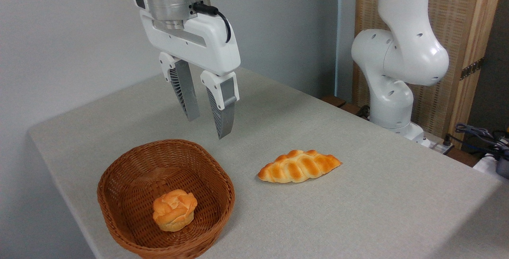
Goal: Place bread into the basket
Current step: 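Move the open gripper over the braided golden bread roll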
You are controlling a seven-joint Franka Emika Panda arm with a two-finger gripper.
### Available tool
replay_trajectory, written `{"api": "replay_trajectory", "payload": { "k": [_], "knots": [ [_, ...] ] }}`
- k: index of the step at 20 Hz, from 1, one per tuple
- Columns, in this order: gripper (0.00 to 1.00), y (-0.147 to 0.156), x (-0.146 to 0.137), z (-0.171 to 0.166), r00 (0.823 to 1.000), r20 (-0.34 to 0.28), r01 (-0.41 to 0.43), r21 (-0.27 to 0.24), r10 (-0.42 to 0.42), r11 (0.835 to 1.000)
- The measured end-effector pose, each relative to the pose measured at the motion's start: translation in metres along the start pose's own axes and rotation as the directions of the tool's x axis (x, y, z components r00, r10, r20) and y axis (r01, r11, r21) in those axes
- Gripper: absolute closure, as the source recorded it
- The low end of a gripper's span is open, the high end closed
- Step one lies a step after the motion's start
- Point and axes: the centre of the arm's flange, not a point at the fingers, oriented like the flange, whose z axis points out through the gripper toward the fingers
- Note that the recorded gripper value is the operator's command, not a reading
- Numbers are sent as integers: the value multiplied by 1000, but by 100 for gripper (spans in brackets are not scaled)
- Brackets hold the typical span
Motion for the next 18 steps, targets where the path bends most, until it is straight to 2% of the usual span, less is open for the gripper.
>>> {"api": "replay_trajectory", "payload": {
  "k": [14, 18],
  "knots": [
    [0, 4, -7, 0, 1000, 3, 2, -2, -2, 1000],
    [0, 14, -20, 7, 1000, 21, -9, -17, 9, 1000]
  ]
}}
